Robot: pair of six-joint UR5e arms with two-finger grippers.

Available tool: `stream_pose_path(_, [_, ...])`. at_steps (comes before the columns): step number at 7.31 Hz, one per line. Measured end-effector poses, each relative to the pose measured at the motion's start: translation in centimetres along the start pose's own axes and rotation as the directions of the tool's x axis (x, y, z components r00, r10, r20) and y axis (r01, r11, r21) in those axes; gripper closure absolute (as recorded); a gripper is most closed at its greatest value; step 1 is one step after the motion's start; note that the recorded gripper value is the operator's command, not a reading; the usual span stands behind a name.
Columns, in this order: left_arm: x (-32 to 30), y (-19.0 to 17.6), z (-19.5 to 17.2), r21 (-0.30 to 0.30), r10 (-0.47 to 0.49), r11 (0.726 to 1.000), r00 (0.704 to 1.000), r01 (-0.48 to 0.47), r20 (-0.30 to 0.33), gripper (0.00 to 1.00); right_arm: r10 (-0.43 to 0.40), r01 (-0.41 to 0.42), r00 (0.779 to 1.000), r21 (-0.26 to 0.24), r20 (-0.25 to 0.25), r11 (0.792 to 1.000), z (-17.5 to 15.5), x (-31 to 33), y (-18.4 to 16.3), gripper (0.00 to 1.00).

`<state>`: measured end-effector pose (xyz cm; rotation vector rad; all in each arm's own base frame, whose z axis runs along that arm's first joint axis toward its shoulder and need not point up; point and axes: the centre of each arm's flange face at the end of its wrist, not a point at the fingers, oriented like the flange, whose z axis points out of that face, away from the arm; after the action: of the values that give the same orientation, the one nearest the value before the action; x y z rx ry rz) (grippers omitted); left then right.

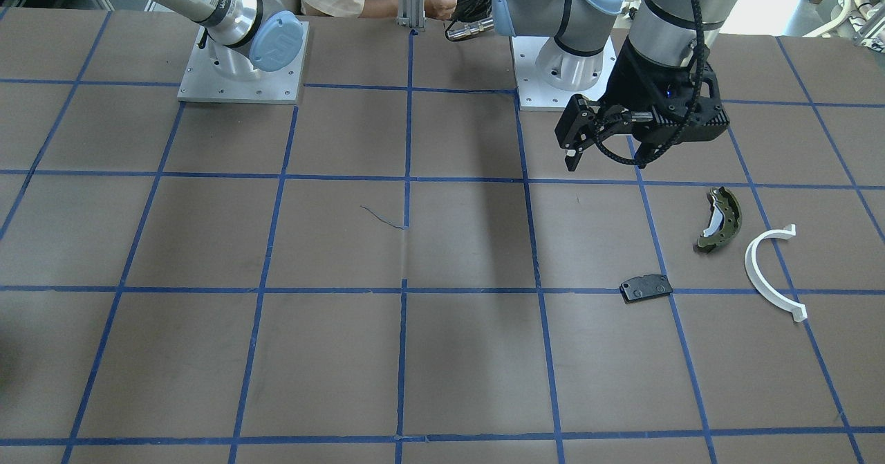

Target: Place bearing gear from tray to pile

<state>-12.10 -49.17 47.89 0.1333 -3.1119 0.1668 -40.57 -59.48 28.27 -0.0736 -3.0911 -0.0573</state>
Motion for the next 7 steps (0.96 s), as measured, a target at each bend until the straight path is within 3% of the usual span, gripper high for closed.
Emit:
stream_pose_path(3, [0.0,-0.1,0.0,0.002,0.001,1.0,1.0,-0.001,0.001,0.0,0.03,-0.03,0.999,-0.007,0.016,1.0,-6.4,-17.7,-4.9,1.0])
stream_pose_path(5, [0.0,-0.1,0.0,0.004,0.0,1.0,1.0,0.0,0.001,0.0,0.092,-0.091,0.995,-0.023,0.025,0.996,-7.9,-31.1,-6.6,1.0])
stream_pose_path(7, [-0.1,-0.1,0.0,0.003,0.0,1.0,1.0,0.0,0.0,0.0,0.215,-0.213,0.975,-0.043,0.046,0.976,-8.0,-44.4,-6.2,1.0])
